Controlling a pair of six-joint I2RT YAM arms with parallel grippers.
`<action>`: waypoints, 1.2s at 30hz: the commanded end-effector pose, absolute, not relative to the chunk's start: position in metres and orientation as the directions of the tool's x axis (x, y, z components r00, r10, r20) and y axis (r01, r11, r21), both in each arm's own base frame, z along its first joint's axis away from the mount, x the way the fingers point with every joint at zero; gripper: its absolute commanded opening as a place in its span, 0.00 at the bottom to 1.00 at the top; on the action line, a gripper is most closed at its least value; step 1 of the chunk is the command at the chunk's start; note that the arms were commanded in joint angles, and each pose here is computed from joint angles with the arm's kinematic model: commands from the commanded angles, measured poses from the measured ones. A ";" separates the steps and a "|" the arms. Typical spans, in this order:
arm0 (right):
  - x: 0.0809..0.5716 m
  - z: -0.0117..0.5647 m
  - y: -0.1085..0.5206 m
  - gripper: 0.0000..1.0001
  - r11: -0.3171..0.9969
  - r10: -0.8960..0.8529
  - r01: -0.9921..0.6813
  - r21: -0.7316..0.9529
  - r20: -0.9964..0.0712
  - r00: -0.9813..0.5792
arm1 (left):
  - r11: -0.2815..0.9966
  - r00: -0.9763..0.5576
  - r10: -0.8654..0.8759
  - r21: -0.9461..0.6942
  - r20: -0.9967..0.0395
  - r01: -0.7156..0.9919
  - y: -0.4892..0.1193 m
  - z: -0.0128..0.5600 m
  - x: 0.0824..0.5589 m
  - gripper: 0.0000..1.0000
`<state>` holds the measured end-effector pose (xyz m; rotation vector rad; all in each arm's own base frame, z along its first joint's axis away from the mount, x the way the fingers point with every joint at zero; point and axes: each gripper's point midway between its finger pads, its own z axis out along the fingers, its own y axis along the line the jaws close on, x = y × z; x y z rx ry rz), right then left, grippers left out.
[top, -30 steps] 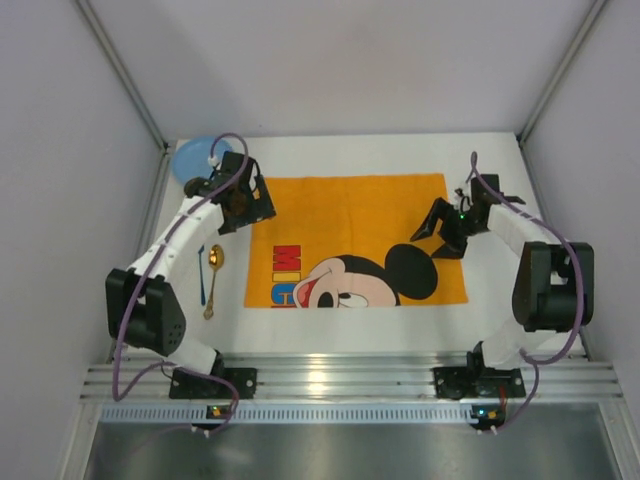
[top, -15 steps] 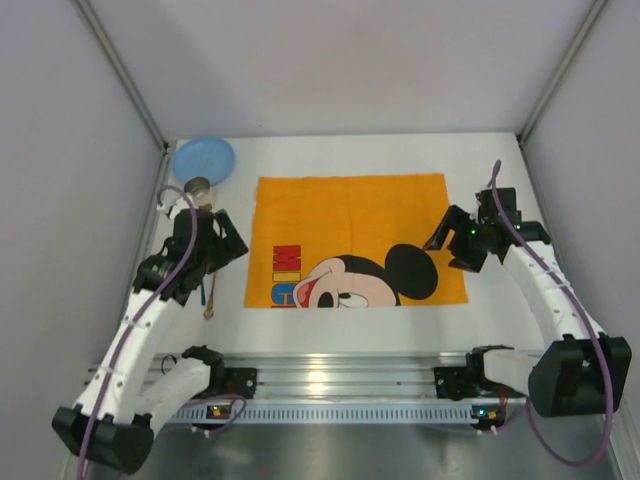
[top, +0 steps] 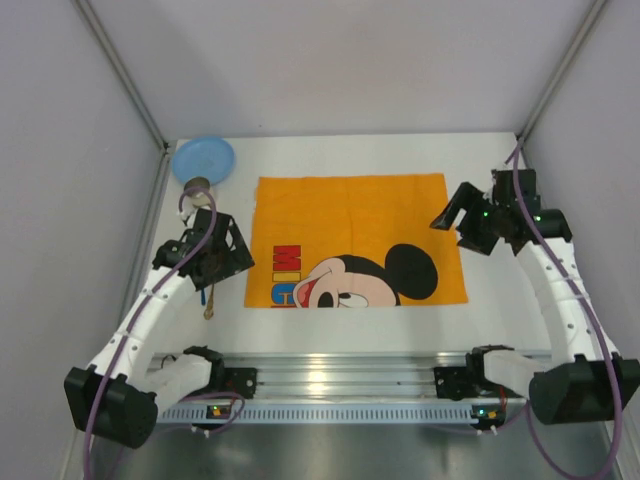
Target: Set the dinner table for one person
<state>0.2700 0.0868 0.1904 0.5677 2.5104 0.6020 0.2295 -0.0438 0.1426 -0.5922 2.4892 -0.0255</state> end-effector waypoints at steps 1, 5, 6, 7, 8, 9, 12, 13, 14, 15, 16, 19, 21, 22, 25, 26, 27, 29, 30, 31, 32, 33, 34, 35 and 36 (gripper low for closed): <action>0.265 0.244 0.063 0.82 0.843 0.512 0.283 0.458 -0.520 -0.684 | 0.911 -0.742 -0.400 -0.145 -0.537 -0.386 -0.046 0.152 0.234 0.98; 0.262 0.250 0.063 0.82 0.821 0.537 0.284 0.494 -0.505 -0.676 | 0.919 -0.775 -0.380 -0.109 -0.505 -0.379 -0.045 0.142 0.231 0.98; 0.261 0.253 0.065 0.82 0.816 0.542 0.279 0.506 -0.504 -0.672 | 0.919 -0.773 -0.378 -0.102 -0.510 -0.381 -0.044 0.142 0.232 0.98; 0.259 0.263 0.067 0.82 0.810 0.545 0.257 0.527 -0.516 -0.661 | 0.922 -0.770 -0.368 -0.097 -0.521 -0.375 -0.042 0.144 0.233 0.98; 0.256 0.271 0.073 0.82 0.803 0.543 0.229 0.551 -0.516 -0.662 | 0.922 -0.765 -0.364 -0.087 -0.532 -0.378 -0.039 0.144 0.234 0.98; 0.256 0.280 0.074 0.82 0.797 0.548 0.213 0.565 -0.528 -0.648 | 0.922 -0.755 -0.362 -0.091 -0.547 -0.376 -0.039 0.146 0.236 0.98; 0.252 0.304 0.076 0.82 0.802 0.540 0.153 0.578 -0.591 -0.599 | 0.927 -0.734 -0.351 -0.102 -0.581 -0.362 -0.038 0.146 0.242 0.98; 0.248 0.313 0.080 0.82 0.812 0.521 0.109 0.574 -0.627 -0.579 | 0.928 -0.729 -0.348 -0.104 -0.589 -0.358 -0.038 0.146 0.244 0.98; 0.248 0.319 0.081 0.81 0.818 0.512 0.084 0.569 -0.654 -0.558 | 0.930 -0.734 -0.341 -0.096 -0.587 -0.356 -0.037 0.143 0.243 0.99; 0.252 0.329 0.084 0.81 0.818 0.503 0.037 0.574 -0.685 -0.527 | 0.927 -0.727 -0.345 -0.092 -0.594 -0.365 -0.035 0.142 0.244 0.99; 0.248 0.336 0.090 0.80 0.821 0.482 -0.017 0.570 -0.709 -0.515 | 0.927 -0.728 -0.344 -0.093 -0.593 -0.362 -0.036 0.142 0.245 0.98; 0.246 0.353 0.102 0.81 0.775 0.509 -0.131 0.618 -0.734 -0.450 | 0.922 -0.714 -0.351 -0.090 -0.605 -0.377 -0.033 0.139 0.245 0.98; 0.246 0.345 0.106 0.92 0.726 0.570 -0.110 0.678 -0.684 -0.454 | 0.921 -0.706 -0.352 -0.093 -0.614 -0.377 -0.032 0.139 0.247 0.99; 0.244 0.342 0.105 0.99 0.670 0.637 -0.066 0.739 -0.619 -0.459 | 0.923 -0.707 -0.345 -0.088 -0.617 -0.374 -0.032 0.138 0.248 0.99; 0.236 0.323 0.136 1.00 0.544 0.619 -0.110 0.832 -0.487 -0.617 | 0.929 -0.730 -0.322 -0.054 -0.602 -0.365 -0.031 0.128 0.251 0.99; 0.228 0.323 0.146 1.00 0.507 0.588 -0.146 0.849 -0.465 -0.662 | 0.931 -0.735 -0.317 -0.048 -0.600 -0.362 -0.031 0.125 0.253 0.99; 0.226 0.320 0.146 1.00 0.504 0.586 -0.147 0.851 -0.461 -0.666 | 0.932 -0.739 -0.309 -0.037 -0.598 -0.360 -0.030 0.123 0.255 0.99; 0.218 0.329 0.139 1.00 0.546 0.579 -0.203 0.813 -0.541 -0.610 | 0.935 -0.757 -0.288 -0.001 -0.587 -0.355 -0.027 0.115 0.259 0.98; 0.212 0.332 0.136 1.00 0.566 0.571 -0.208 0.798 -0.561 -0.599 | 0.936 -0.770 -0.280 0.013 -0.574 -0.351 -0.027 0.110 0.260 0.99; 0.206 0.334 0.133 1.00 0.594 0.553 -0.229 0.771 -0.598 -0.580 | 0.938 -0.777 -0.270 0.026 -0.569 -0.345 -0.024 0.108 0.262 0.99; 0.205 0.331 0.130 1.00 0.612 0.547 -0.219 0.760 -0.607 -0.576 | 0.939 -0.784 -0.263 0.037 -0.562 -0.342 -0.023 0.104 0.263 0.99; 0.200 0.324 0.129 1.00 0.631 0.530 -0.203 0.749 -0.607 -0.592 | 0.935 -0.791 -0.256 0.065 -0.556 -0.349 -0.018 0.099 0.266 0.99; 0.198 0.319 0.128 1.00 0.637 0.524 -0.192 0.747 -0.602 -0.602 | 0.932 -0.797 -0.259 0.074 -0.546 -0.354 -0.016 0.096 0.267 0.99; 0.196 0.316 0.127 1.00 0.643 0.520 -0.185 0.743 -0.600 -0.608 | 0.924 -0.800 -0.266 0.093 -0.538 -0.370 -0.011 0.092 0.267 0.99; 0.194 0.310 0.126 1.00 0.651 0.514 -0.171 0.740 -0.595 -0.617 | 0.920 -0.813 -0.270 0.112 -0.516 -0.377 -0.008 0.084 0.267 0.99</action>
